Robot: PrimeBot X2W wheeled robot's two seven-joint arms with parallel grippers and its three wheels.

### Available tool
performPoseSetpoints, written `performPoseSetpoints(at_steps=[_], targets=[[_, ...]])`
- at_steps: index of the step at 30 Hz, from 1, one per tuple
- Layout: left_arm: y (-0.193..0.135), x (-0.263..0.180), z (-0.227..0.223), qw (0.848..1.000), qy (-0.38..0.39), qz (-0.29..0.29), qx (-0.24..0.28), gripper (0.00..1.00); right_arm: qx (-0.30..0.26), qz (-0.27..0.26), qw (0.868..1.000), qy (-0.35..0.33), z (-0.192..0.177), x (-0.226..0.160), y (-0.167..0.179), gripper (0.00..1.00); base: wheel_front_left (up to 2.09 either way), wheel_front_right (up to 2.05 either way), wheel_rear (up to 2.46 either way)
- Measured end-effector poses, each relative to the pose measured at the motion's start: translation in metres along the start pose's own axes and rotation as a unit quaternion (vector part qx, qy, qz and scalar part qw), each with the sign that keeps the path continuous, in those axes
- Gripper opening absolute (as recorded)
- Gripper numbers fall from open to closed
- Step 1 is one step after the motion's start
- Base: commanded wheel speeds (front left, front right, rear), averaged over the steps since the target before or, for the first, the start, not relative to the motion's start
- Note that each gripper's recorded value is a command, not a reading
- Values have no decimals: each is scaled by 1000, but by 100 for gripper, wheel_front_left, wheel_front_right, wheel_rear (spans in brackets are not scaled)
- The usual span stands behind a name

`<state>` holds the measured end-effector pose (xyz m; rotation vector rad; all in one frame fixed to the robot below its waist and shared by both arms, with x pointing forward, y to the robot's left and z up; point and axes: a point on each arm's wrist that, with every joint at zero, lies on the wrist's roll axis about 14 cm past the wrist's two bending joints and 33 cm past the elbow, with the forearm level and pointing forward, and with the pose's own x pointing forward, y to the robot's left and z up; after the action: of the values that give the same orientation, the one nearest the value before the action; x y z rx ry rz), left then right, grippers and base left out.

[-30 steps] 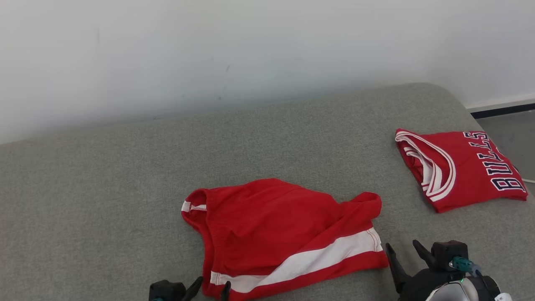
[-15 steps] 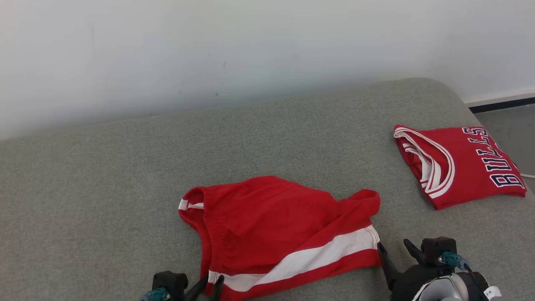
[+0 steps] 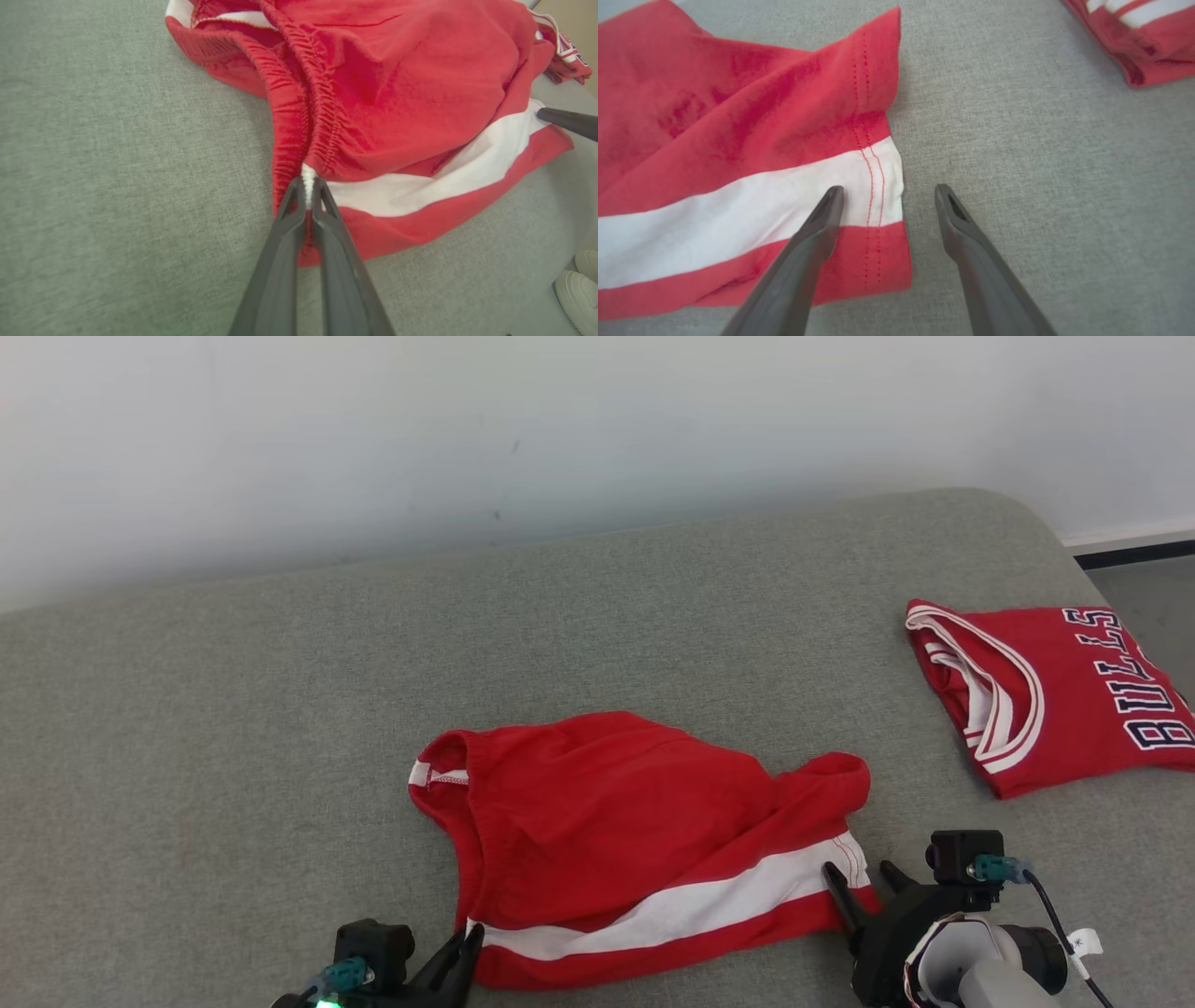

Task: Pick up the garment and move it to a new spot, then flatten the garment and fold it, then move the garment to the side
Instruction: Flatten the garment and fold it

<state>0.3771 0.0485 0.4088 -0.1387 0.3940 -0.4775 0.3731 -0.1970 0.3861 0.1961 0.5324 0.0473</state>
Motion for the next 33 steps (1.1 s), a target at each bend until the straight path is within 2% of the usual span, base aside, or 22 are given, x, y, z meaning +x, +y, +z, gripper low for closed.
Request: performPoseSetpoints(at_steps=[10, 12, 13, 17, 21, 24, 28, 29, 32, 33], targets=[[7, 0, -1, 1000, -1, 8, -4, 0, -12, 9, 998, 56, -7, 16, 7, 100, 0, 0, 0], [7, 0, -1, 1000, -1, 8, -5, 0, -13, 10, 998, 55, -7, 17, 8, 70, 0, 0, 0], [7, 0, 0, 1000, -2, 8, -5, 0, -13, 10, 998, 54, -7, 17, 8, 62, 0, 0, 0], [6, 2, 0, 1000, -4, 7, -6, 0, -16, 8, 999, 50, -6, 16, 6, 58, 0, 0, 0], [6, 3, 1, 1000, -6, 8, -5, 0, -19, 7, 999, 42, -5, 15, 6, 46, 0, 0, 0], [7, 3, 2, 1000, -6, 9, -5, 0, -19, 11, 999, 40, -6, 14, 9, 42, 0, 0, 0], [8, 4, 3, 1000, -6, 11, -6, 0, -33, 21, 999, 31, -3, 15, 14, 22, 0, 0, 0], [9, 4, 3, 1000, -7, 11, -6, 0, -35, 21, 999, 30, -3, 15, 14, 9, 0, 0, 0], [10, 3, 4, 1000, -8, 13, -5, 0, -42, 23, 998, 28, -2, 15, 15, 6, 0, 0, 0], [10, 3, 4, 1000, -8, 14, -6, 0, -43, 25, 998, 28, -2, 15, 16, 0, 0, 0, 0]])
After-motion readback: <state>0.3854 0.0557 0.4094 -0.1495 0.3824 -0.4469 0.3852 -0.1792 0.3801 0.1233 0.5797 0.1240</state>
